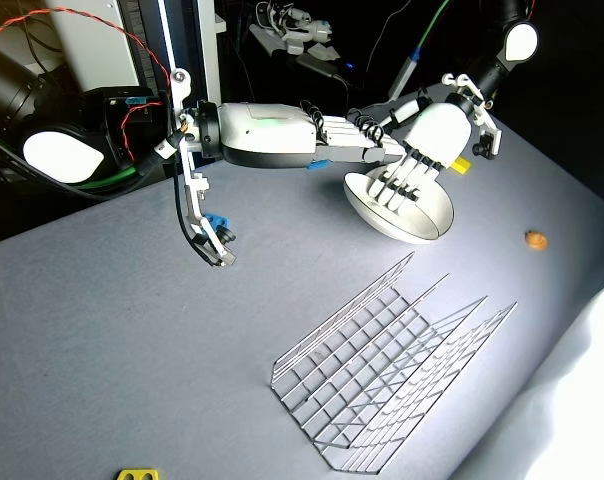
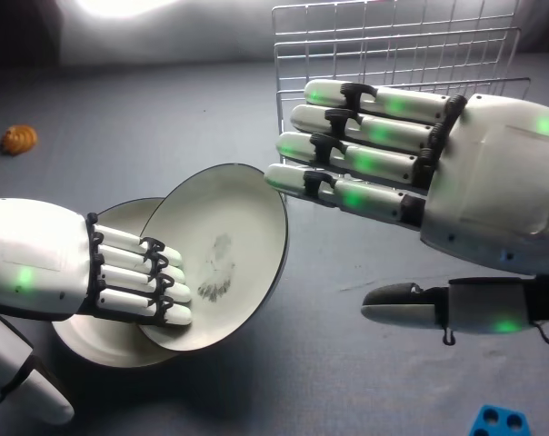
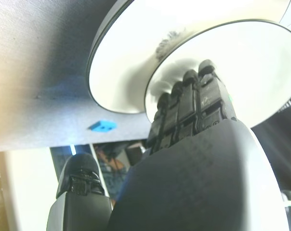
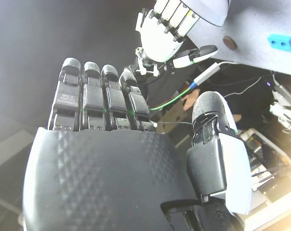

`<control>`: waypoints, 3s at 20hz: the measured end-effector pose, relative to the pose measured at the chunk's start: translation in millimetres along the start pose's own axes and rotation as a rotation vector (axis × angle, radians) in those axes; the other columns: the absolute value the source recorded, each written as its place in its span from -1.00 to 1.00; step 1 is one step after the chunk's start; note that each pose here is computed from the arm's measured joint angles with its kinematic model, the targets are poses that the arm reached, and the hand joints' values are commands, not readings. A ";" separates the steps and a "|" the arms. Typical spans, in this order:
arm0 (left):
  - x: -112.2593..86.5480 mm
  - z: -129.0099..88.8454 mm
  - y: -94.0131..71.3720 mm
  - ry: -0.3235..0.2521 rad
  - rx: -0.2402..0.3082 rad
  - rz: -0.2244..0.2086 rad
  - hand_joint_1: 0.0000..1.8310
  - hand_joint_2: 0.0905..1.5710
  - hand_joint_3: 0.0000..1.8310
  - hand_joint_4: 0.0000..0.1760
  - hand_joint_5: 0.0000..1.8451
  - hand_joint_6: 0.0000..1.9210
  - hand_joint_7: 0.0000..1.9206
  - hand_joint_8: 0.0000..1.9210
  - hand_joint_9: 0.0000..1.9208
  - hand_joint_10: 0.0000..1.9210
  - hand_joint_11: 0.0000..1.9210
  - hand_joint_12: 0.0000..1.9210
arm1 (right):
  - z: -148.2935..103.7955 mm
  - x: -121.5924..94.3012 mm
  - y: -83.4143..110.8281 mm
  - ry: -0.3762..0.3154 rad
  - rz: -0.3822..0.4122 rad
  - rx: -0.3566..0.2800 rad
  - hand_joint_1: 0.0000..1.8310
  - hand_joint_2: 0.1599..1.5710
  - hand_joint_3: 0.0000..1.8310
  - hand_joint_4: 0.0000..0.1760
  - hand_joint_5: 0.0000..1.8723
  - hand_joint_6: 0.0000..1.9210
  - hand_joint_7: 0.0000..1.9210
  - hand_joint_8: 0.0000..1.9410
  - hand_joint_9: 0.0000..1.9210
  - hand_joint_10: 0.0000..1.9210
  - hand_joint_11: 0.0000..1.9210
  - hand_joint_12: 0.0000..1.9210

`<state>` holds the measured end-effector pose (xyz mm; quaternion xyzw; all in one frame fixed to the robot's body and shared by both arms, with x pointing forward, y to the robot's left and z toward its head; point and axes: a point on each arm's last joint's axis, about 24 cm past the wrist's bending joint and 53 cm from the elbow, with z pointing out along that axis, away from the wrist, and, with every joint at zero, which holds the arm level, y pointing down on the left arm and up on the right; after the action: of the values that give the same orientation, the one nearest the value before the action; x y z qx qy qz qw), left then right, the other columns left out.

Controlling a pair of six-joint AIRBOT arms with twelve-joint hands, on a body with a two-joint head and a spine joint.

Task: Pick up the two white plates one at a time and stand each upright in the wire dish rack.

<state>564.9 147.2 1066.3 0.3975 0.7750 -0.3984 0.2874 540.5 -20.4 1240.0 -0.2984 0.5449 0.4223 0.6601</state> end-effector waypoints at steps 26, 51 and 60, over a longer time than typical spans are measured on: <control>0.3 -0.1 0.4 0.001 -0.001 -0.003 -1.00 0.38 -1.00 -1.00 -0.92 -1.00 -0.97 -1.00 -1.00 -1.00 -1.00 -1.00 | -1.0 -23.4 -9.8 -0.061 0.113 -0.041 -1.00 0.54 -1.00 -1.00 -1.00 -1.00 -1.00 -1.00 -1.00 -1.00 -1.00 -1.00; 0.3 -0.1 0.5 0.001 -0.001 -0.004 -1.00 0.36 -1.00 -1.00 -0.93 -1.00 -0.98 -1.00 -1.00 -1.00 -1.00 -1.00 | -4.4 -25.5 16.1 -0.043 0.114 -0.114 0.00 0.73 -1.00 -1.00 -0.94 -0.98 -0.98 -0.99 -1.00 -1.00 -1.00 -1.00; 0.4 -0.1 0.5 0.002 -0.001 -0.004 -1.00 0.37 -1.00 -1.00 -0.93 -1.00 -0.98 -1.00 -1.00 -1.00 -1.00 -1.00 | -4.6 -27.7 18.2 -0.052 0.109 -0.120 -0.77 0.33 -1.00 -1.00 -0.98 -1.00 -1.00 -1.00 -1.00 -1.00 -1.00 -1.00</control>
<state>565.1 147.6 1065.8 0.3963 0.7761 -0.3982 0.2862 520.9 -22.3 1267.0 -0.2962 0.5166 0.4969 0.6312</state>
